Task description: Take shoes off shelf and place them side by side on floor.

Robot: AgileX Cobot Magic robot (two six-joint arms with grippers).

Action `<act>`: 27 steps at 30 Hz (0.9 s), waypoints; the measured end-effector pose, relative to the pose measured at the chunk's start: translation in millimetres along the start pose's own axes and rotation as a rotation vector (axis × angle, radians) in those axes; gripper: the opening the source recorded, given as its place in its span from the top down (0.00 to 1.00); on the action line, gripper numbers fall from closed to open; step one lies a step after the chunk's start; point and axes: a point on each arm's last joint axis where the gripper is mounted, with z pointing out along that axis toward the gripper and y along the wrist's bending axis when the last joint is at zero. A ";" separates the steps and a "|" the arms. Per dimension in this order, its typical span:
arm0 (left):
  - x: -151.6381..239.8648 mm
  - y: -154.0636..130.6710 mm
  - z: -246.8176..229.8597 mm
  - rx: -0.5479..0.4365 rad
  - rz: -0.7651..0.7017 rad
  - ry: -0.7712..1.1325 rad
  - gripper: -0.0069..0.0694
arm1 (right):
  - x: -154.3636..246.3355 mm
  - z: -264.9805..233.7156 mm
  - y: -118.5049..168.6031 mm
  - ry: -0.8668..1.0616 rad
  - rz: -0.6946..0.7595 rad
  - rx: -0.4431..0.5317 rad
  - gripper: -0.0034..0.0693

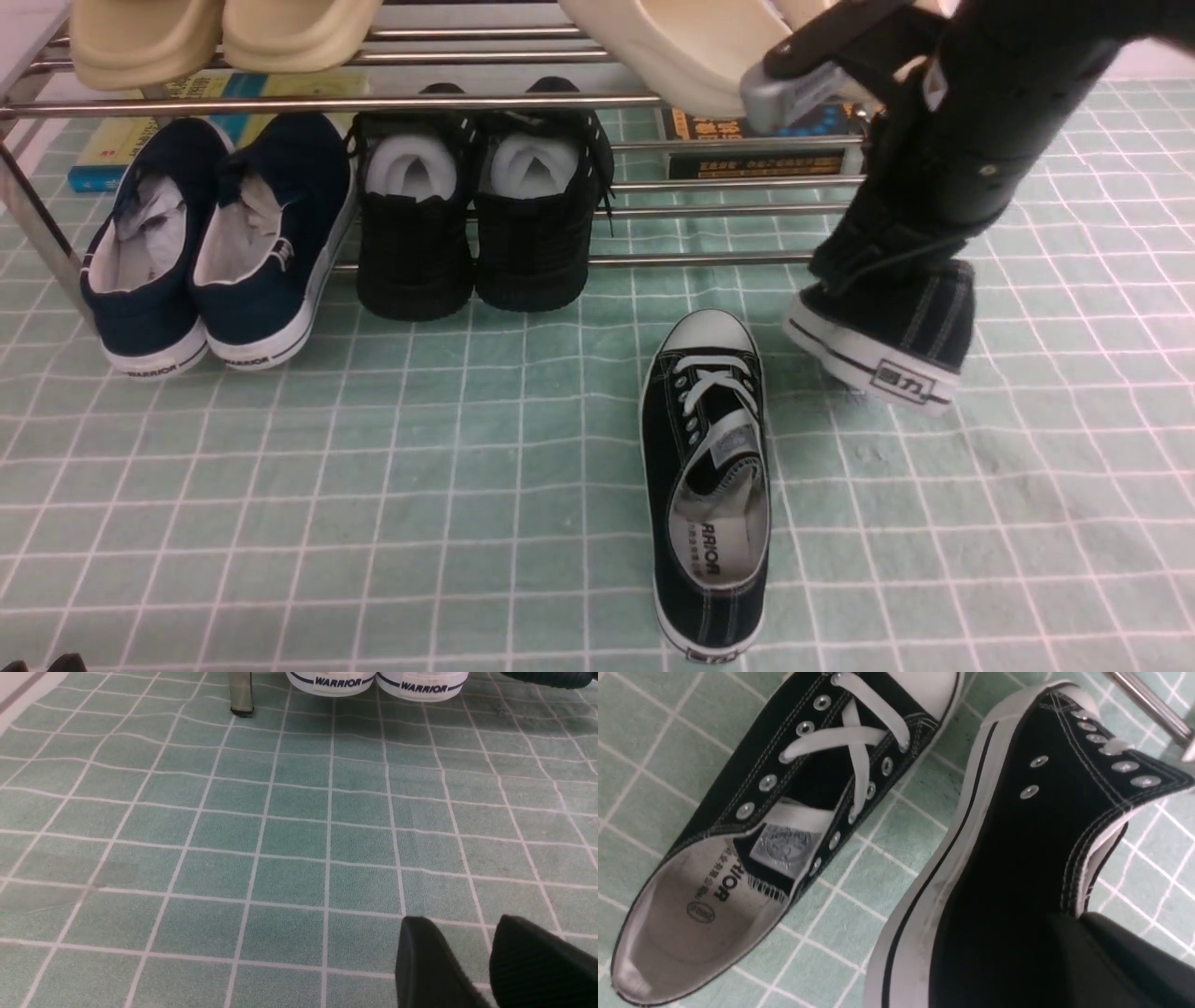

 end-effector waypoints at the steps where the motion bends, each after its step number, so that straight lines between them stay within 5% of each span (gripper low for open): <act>1: 0.0 0.0 0.0 0.000 0.000 0.000 0.59 | -1.2 2.2 0.6 -0.004 0.001 -0.004 0.93; 10: 0.0 0.0 0.0 0.000 0.000 0.000 0.59 | -3.1 13.4 4.7 0.023 -0.016 -0.031 0.93; 21: 0.0 0.0 0.0 0.000 0.000 0.000 0.59 | -0.4 39.7 30.1 0.122 0.069 -0.269 0.93; 27: 0.0 0.0 0.0 0.000 0.000 0.000 0.59 | 14.4 57.3 47.0 0.197 0.051 -0.299 0.92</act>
